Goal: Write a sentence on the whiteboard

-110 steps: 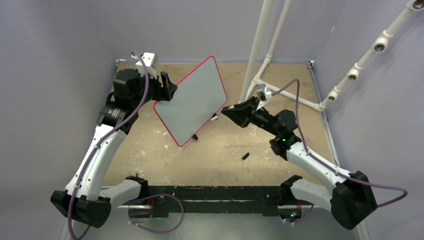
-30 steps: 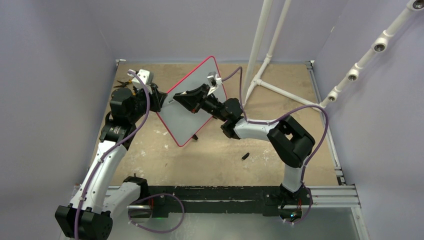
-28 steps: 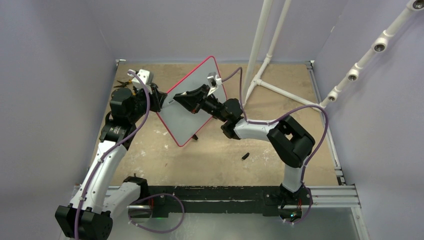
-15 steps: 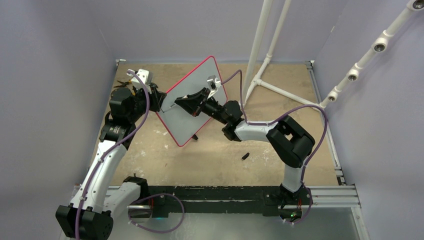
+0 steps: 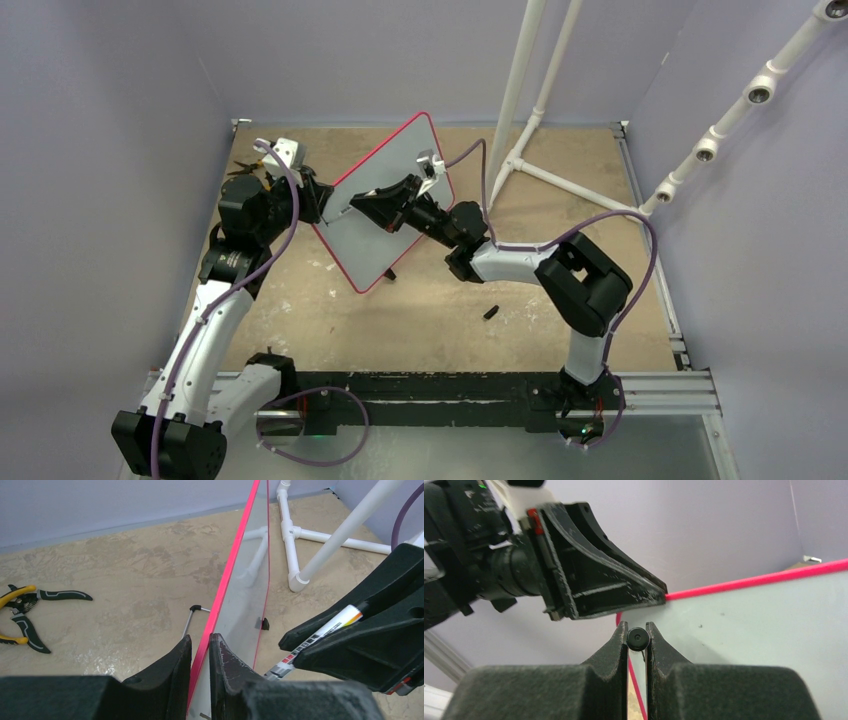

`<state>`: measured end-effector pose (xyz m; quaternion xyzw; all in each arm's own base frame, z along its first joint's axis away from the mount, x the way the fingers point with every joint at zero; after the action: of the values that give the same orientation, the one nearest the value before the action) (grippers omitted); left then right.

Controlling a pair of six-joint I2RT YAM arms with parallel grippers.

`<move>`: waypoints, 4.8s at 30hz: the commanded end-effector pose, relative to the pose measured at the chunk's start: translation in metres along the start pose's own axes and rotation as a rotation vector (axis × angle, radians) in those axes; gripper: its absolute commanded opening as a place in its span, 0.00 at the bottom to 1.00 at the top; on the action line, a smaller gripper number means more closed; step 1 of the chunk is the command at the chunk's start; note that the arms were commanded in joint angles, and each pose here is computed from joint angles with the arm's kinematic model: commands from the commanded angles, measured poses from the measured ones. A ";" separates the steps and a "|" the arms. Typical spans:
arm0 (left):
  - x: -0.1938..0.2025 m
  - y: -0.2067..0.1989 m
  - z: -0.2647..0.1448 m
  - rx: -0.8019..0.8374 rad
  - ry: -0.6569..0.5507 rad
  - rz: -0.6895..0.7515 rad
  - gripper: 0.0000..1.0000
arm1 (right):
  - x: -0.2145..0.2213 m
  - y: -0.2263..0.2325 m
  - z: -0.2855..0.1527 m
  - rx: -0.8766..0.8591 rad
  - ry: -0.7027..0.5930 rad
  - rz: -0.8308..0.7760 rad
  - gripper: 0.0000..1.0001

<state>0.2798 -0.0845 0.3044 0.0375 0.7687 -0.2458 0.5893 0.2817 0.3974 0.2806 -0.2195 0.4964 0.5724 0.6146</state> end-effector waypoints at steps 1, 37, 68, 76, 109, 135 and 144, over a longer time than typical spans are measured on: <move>-0.002 -0.003 0.001 0.034 -0.012 -0.006 0.17 | -0.044 0.025 0.006 -0.088 -0.130 -0.036 0.00; -0.003 -0.003 0.001 0.045 -0.013 -0.012 0.14 | -0.029 0.000 0.009 0.044 -0.125 -0.032 0.00; -0.004 -0.002 0.000 0.051 -0.015 -0.016 0.13 | 0.005 0.003 -0.001 0.010 -0.030 -0.001 0.00; -0.003 -0.002 0.001 0.053 -0.014 -0.016 0.13 | 0.015 0.004 -0.002 0.017 -0.010 0.006 0.00; -0.003 -0.001 0.001 0.057 -0.013 -0.018 0.12 | -0.022 0.004 -0.002 0.105 -0.148 -0.062 0.00; -0.002 0.001 0.001 0.051 -0.012 -0.020 0.11 | -0.036 0.015 -0.009 0.083 -0.173 -0.067 0.00; -0.001 0.002 0.001 0.046 -0.009 -0.023 0.11 | -0.053 0.036 -0.029 0.038 -0.181 -0.059 0.00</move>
<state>0.2809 -0.0831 0.3067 0.0414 0.7636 -0.2620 0.5888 0.2608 0.3682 0.2988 -0.1690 0.4861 0.5482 0.6593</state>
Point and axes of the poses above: each gripper's point midway between its finger pads, its own z axis out along the fingers, its own y axis along the line the jaws close on, x = y × z, the point moved 5 cm from there along -z, back along the fingers, and after that the axes turned 11 degrees about -z, right-handed, at the moved point
